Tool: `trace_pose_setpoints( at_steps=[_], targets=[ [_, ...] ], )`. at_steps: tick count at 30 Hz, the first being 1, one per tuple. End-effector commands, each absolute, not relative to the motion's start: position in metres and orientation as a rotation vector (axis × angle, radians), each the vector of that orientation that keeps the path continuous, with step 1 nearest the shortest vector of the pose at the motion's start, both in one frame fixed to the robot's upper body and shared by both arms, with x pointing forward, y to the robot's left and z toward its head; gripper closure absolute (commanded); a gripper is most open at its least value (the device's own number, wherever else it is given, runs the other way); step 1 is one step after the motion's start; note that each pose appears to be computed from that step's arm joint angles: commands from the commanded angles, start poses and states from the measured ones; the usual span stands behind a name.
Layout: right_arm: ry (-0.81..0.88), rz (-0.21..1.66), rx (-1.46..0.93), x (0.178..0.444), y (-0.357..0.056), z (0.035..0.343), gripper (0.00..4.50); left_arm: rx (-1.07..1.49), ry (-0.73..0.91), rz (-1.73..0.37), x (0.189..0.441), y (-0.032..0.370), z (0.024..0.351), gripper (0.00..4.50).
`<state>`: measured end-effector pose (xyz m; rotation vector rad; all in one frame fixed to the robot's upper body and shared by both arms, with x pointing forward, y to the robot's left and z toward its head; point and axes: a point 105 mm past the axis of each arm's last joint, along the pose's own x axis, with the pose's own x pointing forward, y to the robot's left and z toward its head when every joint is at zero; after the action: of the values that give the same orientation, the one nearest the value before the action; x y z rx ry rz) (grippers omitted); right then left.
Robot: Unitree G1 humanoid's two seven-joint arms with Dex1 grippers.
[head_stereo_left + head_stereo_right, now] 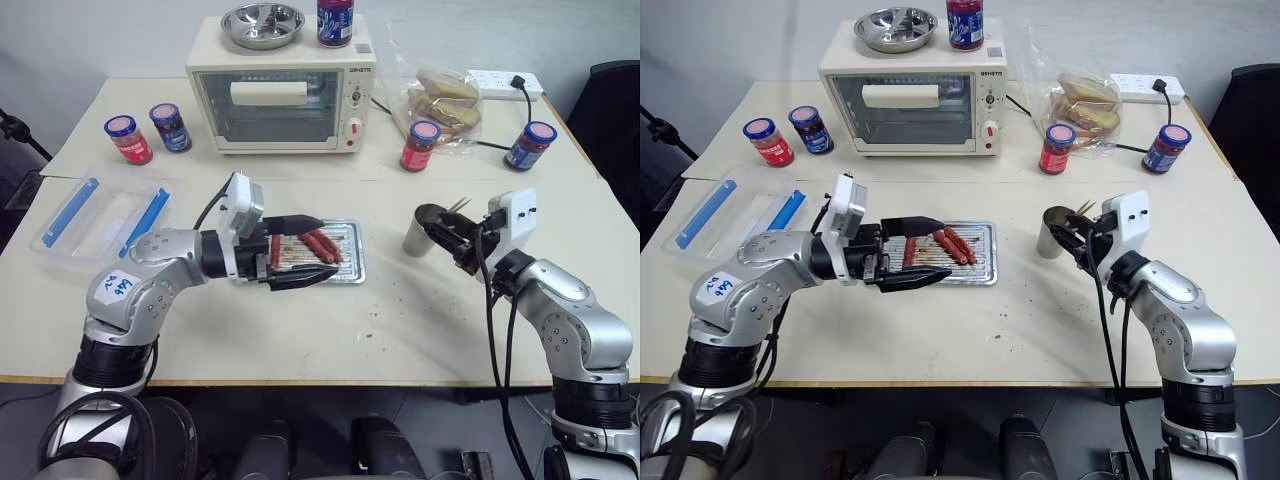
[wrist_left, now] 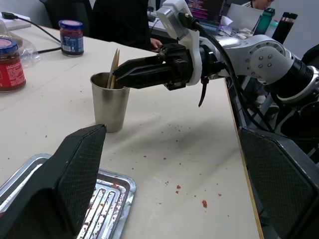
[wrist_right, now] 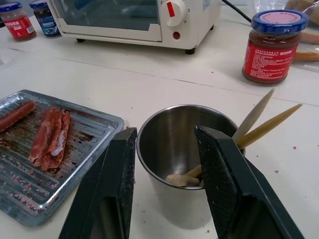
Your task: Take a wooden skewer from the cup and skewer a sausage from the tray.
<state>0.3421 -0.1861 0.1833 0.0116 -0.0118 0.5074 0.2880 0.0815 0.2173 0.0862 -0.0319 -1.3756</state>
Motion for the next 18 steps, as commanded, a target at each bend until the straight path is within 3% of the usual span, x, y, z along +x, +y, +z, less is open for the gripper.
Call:
trace_pose_setpoints(
  at_steps=[1,5,6,14,18],
  targets=[
    [-0.069,0.491,0.008,0.344,-0.186,0.195,3.38,0.12,-0.08,-1.381,0.288,0.078,0.226,0.0],
    [-0.076,0.503,0.002,0.344,-0.183,0.198,4.41,0.123,-0.081,-1.381,0.288,0.078,0.225,0.0],
    [-0.079,0.506,0.0,0.343,-0.183,0.198,4.49,0.124,-0.081,-1.381,0.288,0.077,0.225,0.0],
    [-0.075,0.49,-0.019,0.342,-0.187,0.199,4.49,0.126,-0.082,-1.375,0.289,0.079,0.222,0.0],
    [-0.099,0.492,-0.023,0.34,-0.189,0.215,4.49,0.125,-0.082,-1.372,0.291,0.079,0.221,0.0]
  ],
)
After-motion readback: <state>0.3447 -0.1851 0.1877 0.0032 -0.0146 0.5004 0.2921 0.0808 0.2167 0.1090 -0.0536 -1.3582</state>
